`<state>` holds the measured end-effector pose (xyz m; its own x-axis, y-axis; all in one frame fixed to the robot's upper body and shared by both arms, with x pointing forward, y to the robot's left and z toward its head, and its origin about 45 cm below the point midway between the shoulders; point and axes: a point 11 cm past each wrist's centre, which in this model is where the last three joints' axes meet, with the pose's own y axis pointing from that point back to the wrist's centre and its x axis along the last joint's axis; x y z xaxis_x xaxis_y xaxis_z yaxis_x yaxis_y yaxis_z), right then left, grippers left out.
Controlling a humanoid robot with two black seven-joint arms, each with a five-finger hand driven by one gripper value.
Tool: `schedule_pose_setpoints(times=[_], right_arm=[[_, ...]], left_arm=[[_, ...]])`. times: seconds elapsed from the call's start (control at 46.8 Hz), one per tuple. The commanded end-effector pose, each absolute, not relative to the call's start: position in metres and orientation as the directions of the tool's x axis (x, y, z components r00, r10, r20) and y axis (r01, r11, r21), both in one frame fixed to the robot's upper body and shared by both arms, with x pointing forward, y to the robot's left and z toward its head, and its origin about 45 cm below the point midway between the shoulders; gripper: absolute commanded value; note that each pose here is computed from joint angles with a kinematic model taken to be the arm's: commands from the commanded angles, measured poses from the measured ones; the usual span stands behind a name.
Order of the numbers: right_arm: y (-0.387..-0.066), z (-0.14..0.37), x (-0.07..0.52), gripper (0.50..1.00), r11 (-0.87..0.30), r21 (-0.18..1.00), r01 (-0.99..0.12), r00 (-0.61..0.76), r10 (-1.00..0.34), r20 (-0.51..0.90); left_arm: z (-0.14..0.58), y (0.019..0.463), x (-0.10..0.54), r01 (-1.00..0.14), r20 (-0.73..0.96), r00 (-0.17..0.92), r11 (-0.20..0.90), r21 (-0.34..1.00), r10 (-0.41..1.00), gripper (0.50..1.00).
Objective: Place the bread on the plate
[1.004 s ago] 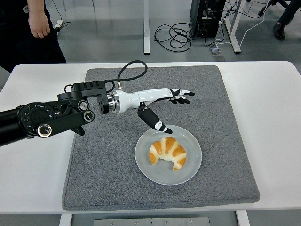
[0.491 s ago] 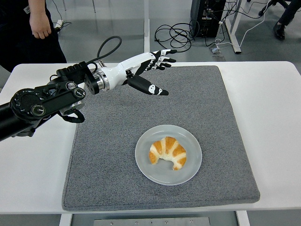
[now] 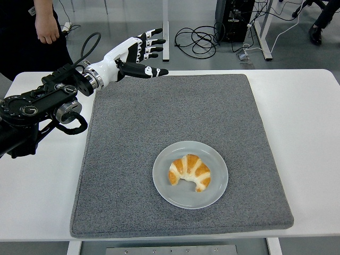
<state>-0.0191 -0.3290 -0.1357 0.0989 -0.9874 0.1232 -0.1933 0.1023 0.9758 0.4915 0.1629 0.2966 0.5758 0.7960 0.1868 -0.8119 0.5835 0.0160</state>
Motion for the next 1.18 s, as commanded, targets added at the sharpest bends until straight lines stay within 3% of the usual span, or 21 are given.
schedule_pose_setpoints(times=[0.0,0.406,1.154], right_arm=[[-0.329,-0.136,-0.019,1.0,0.102,0.976,-0.193,0.099,-0.987,0.123],[-0.329,-0.136,-0.019,1.0,0.102,0.976,-0.193,0.099,-0.987,0.123],[-0.328,-0.136,-0.019,1.0,0.101,0.976,-0.193,0.099,-0.988,0.122]], left_arm=[[0.29,0.168,0.491,-0.824,0.131,0.564,0.567,0.02,0.815,0.942],[0.272,0.193,0.483,-0.856,-0.228,0.512,0.515,-0.048,0.828,0.961],[0.225,0.218,0.464,-0.886,-0.392,0.432,0.464,-0.014,0.813,0.966]])
